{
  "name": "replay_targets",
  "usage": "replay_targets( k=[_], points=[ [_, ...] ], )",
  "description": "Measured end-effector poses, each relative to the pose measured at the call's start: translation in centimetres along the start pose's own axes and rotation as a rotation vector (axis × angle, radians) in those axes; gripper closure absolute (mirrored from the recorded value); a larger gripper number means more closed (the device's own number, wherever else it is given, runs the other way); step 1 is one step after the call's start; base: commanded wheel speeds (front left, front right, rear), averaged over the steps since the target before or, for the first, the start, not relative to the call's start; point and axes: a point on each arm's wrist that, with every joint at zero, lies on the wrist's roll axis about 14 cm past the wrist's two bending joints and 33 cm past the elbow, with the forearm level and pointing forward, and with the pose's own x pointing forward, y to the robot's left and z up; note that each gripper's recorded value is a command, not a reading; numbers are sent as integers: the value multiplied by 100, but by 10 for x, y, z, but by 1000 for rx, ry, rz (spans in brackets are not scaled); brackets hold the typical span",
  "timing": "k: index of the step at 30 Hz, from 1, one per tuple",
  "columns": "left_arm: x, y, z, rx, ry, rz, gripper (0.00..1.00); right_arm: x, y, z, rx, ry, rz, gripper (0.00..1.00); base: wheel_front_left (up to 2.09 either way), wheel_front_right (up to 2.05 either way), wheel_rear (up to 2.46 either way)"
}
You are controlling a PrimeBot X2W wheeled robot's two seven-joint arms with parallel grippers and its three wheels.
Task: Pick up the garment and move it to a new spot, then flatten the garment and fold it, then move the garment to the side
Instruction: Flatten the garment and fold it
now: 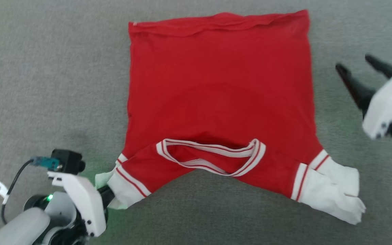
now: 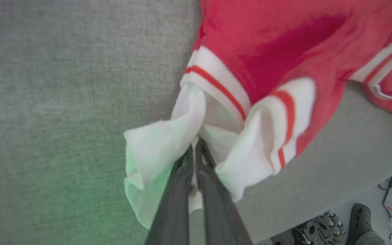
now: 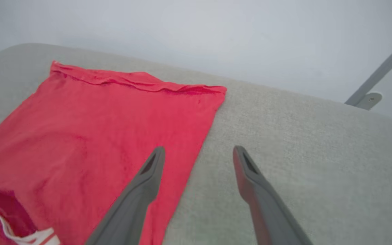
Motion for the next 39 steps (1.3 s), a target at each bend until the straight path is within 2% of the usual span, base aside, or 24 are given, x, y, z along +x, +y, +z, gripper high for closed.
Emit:
replay_targets(
  k=[6,15,19,21,27,28,30,39],
  points=[
    [9,1,5,-4,1,-10,100,64,-9,9,11,39,-25,0,0,0,0],
    [23,5,6,-15,14,-20,100,143,-28,-19,70,262,-70,0,0,0,0],
    [27,9,5,-28,19,-21,100,166,-24,-50,139,419,-62,0,0,0,0],
    [28,11,3,-37,21,-20,100,176,-17,-53,174,474,-42,0,0,0,0],
    [27,17,-2,-71,22,-9,100,186,-13,-76,167,679,-52,0,0,0,0],
    [28,17,-2,-72,21,-10,100,186,-13,-76,151,690,-56,12,0,0,0],
    [29,18,-2,-75,21,-10,100,185,-15,-77,127,691,-68,100,0,0,0],
    [30,22,4,-50,8,-17,100,165,-18,-73,69,597,-65,100,0,0,0]
  ],
)
